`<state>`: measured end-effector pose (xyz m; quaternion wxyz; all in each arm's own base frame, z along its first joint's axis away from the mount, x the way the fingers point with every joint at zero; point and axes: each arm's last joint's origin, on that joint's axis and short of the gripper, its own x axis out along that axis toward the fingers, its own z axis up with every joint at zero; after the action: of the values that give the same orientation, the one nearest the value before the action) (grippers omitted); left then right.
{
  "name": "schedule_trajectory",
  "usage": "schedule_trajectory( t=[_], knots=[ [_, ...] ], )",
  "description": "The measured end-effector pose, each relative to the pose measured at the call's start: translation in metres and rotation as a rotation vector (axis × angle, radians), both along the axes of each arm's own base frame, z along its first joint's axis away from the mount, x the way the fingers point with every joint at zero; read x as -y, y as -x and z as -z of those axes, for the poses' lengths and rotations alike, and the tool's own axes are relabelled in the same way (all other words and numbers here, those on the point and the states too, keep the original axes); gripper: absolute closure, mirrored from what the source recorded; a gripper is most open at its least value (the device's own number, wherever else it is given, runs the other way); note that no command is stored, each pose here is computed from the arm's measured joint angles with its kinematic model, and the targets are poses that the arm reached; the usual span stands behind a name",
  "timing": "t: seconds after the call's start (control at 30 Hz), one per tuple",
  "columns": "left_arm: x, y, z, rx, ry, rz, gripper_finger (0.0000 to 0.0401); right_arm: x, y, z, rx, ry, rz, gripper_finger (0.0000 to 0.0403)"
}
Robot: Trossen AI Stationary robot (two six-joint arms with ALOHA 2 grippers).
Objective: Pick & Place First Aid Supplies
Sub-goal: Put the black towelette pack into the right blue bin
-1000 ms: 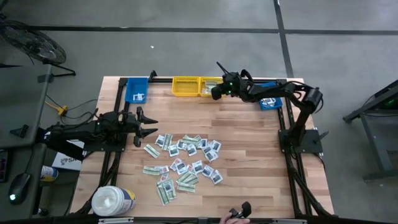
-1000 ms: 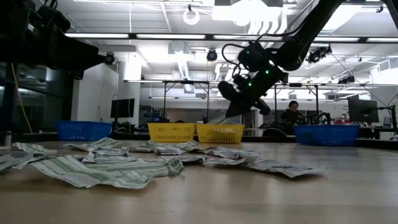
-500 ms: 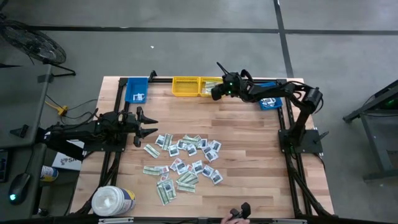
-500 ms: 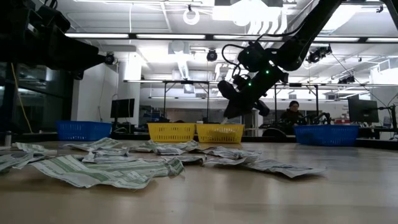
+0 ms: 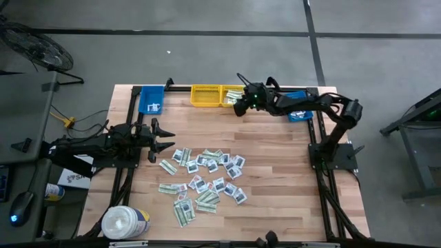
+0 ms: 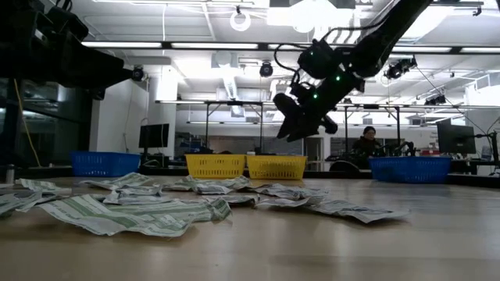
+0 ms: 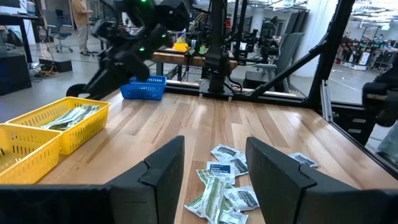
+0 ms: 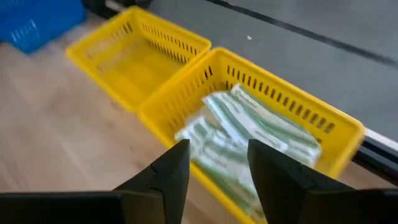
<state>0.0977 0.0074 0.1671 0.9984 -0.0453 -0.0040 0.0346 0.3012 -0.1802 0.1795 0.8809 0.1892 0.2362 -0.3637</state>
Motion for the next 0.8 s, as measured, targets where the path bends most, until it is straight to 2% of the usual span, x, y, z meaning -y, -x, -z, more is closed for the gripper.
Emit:
schedule_trajectory(
  t=[0.13,0.3,0.47,0.8],
  knots=[
    [0.000,0.000,0.000,0.000,0.000,0.000,0.0229,-0.023,0.002,-0.009,-0.139,0.057,-0.065,0.0242],
    [0.000,0.000,0.000,0.000,0.000,0.000,0.0229,-0.054,0.003,-0.014,-0.294,0.095,-0.204,0.0246],
    [0.000,0.000,0.000,0.000,0.000,0.000,0.0229,-0.088,0.002,-0.019,-0.365,0.123,-0.315,0.0256],
    [0.000,0.000,0.000,0.000,0.000,0.000,0.0229,-0.163,0.003,-0.018,-0.465,0.097,-0.553,0.0263]
  ],
)
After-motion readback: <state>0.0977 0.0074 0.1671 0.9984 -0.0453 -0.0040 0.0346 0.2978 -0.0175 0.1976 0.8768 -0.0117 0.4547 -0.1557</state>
